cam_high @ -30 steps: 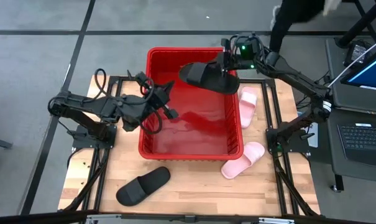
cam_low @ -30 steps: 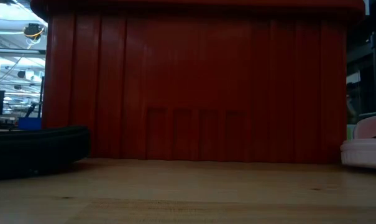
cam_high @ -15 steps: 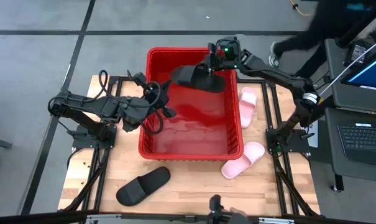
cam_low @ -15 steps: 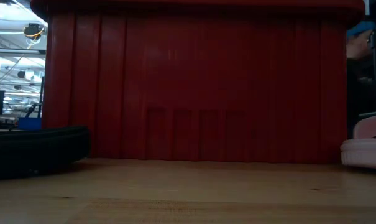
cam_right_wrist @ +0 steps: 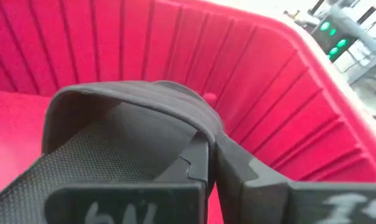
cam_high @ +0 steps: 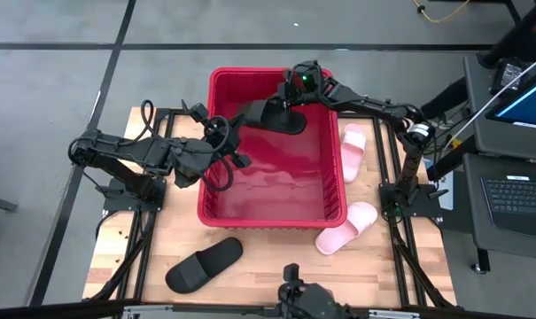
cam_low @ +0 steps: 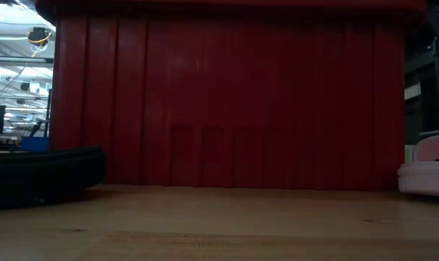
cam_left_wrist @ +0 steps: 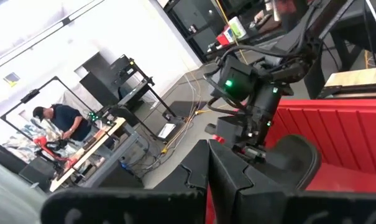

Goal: Pick and place slides into bin
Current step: Put the top left black slide into the red bin

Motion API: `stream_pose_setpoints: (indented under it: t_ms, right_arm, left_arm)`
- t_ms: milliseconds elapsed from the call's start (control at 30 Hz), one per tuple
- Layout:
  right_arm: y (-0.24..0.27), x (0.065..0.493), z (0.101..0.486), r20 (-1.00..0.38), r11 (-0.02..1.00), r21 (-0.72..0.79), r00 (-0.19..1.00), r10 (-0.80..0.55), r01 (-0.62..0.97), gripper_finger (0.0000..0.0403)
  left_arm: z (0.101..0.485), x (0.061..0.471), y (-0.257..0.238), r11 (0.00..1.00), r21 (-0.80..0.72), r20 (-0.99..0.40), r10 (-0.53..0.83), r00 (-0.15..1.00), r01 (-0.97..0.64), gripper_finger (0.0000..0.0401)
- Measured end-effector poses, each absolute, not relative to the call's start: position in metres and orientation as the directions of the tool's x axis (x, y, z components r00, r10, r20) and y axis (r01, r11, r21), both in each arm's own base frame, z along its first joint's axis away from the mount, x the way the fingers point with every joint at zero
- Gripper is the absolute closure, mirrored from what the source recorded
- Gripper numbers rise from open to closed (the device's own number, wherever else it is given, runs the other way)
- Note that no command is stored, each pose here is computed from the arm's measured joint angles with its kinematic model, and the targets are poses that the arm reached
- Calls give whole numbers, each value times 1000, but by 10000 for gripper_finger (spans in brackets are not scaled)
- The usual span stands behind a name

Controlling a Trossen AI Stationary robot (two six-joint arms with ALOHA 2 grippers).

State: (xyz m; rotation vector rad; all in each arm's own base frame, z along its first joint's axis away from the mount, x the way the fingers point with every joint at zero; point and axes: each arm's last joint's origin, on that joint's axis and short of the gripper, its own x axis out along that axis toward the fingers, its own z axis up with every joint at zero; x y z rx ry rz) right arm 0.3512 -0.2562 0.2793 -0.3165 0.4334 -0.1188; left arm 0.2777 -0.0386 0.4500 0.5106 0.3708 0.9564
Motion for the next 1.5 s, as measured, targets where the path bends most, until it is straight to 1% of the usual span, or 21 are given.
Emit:
stream_pose_setpoints:
  t_ms: [300, 500, 767, 967, 1033, 1133, 1200, 1367, 1500]
  right_arm:
    - [-276, 347, 271, -365, 935, -343, 904, -223, 92, 390]
    - [-285, 343, 258, -381, 956, -291, 913, -147, 33, 390]
    - [-292, 347, 236, -422, 949, -315, 897, -131, -9, 390]
    - [-294, 350, 222, -445, 954, -300, 887, -123, -18, 390]
    - [-295, 350, 222, -444, 950, -311, 886, -134, -12, 390]
    - [-297, 350, 220, -466, 927, -374, 860, -209, 23, 390]
    - [-297, 350, 219, -475, 920, -390, 850, -227, 27, 390]
    - [-298, 350, 220, -468, 904, -428, 853, -231, 10, 390]
    - [-297, 350, 219, -472, 911, -412, 859, -200, -14, 390]
  left_arm:
    - [450, 278, -39, 479, 548, -76, 845, 529, -686, 400]
    - [450, 278, -39, 479, 549, -77, 845, 530, -685, 400]
    - [450, 278, -39, 485, 548, -80, 841, 535, -681, 400]
    - [449, 278, -39, 486, 548, -80, 841, 535, -681, 399]
    - [449, 278, -39, 486, 547, -80, 841, 535, -682, 400]
    - [449, 278, -39, 486, 546, -80, 841, 535, -682, 399]
    - [449, 278, -39, 486, 546, -80, 841, 535, -682, 399]
    - [449, 278, -39, 486, 546, -81, 841, 535, -682, 399]
    - [449, 278, -39, 487, 546, -81, 841, 536, -682, 400]
